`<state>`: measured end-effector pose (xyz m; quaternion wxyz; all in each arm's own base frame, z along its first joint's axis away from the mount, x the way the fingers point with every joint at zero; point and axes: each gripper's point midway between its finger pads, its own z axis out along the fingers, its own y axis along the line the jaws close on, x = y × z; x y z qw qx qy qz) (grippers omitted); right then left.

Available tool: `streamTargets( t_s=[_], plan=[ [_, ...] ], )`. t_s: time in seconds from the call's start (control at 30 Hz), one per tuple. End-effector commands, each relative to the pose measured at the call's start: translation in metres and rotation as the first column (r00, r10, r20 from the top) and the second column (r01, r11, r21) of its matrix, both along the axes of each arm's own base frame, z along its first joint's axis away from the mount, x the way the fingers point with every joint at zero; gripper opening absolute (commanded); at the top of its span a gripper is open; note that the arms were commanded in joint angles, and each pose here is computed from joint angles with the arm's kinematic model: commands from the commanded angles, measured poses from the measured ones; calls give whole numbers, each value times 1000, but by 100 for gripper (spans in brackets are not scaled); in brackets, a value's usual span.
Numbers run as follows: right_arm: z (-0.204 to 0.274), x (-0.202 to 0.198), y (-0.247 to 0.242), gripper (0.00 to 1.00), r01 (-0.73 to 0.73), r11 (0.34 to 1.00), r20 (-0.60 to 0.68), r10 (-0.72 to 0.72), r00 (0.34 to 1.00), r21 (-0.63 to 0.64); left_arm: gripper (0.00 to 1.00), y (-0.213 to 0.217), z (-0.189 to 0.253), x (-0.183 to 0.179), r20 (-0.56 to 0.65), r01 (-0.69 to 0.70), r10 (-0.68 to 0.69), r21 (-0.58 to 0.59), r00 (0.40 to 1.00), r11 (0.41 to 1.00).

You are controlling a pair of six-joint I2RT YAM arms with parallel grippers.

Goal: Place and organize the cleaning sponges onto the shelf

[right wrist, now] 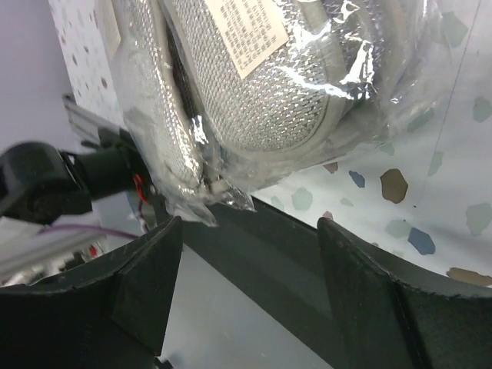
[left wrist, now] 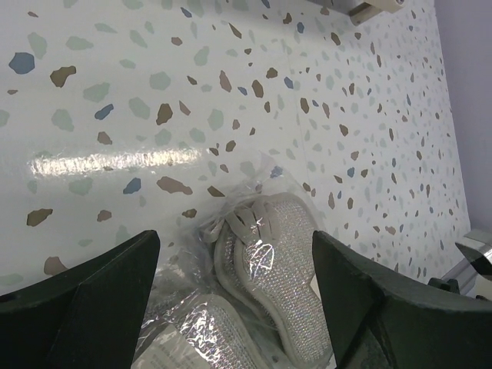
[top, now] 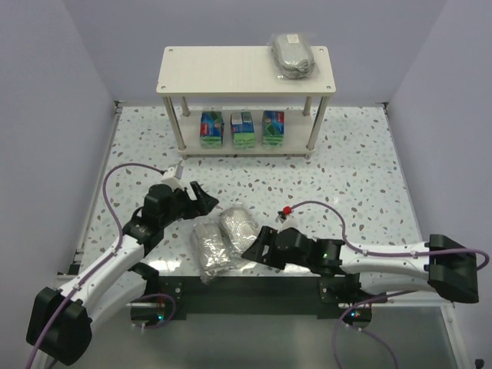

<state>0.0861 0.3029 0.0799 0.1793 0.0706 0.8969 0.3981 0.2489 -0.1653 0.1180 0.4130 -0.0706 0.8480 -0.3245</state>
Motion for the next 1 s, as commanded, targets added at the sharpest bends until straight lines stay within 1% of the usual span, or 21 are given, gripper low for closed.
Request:
streamTargets(
  t_s=[0.0,0.07,0.17,0.27,0.3,0.4,0.43,0.5,0.53,0.6,0.63,0.7,0.73,0.8,0.83,0.97],
  plan=[
    [14,23,11,74,215,970,8,-218,976,114,86,-5,27,7,91,14,-11,-33,996,999],
    [15,30,10,74,290,945,8,-294,956,149,86,-4,27,5,94,11,-8,-33,996,999],
    [9,39,10,73,364,918,-10,-367,930,158,86,-2,26,3,92,7,-4,-30,996,1000],
    [-6,43,9,71,424,895,-49,-422,905,139,86,-1,27,2,95,8,-5,-30,995,1000],
    [-15,45,7,70,445,888,-47,-442,896,117,86,-1,26,2,94,6,-3,-29,996,1000],
    [-22,53,2,66,512,851,-55,-509,859,114,86,0,27,0,102,3,0,-31,995,1000],
    [-26,56,1,61,527,842,-53,-524,850,119,86,0,27,0,101,2,1,-34,995,999],
    [-26,61,-1,56,558,819,-53,-556,829,134,86,0,25,-2,99,3,0,-39,995,999],
    [-28,64,-2,52,570,809,-44,-570,820,140,86,2,18,-6,71,3,-1,-27,997,1000],
    [-30,66,-3,47,578,804,-37,-579,814,140,86,3,16,-8,65,1,1,-24,998,1000],
    [-33,66,-4,38,582,802,-37,-583,812,136,86,4,18,-8,70,0,2,-25,998,1000],
    [-36,65,-6,27,586,799,-46,-586,809,136,86,4,17,-10,68,1,1,-25,998,1000],
    [-41,64,-9,17,587,799,-51,-586,809,129,86,5,17,-11,68,0,2,-24,998,1000],
    [-41,62,-14,8,589,798,-57,-587,808,130,86,5,16,-12,68,0,2,-24,998,1000],
    [-43,61,-18,0,586,800,-59,-583,810,128,86,5,17,-12,71,-2,3,-25,997,1000],
    [-21,56,-15,0,515,840,-23,-519,855,171,86,6,23,-13,79,-3,6,-29,997,1000]
  ],
)
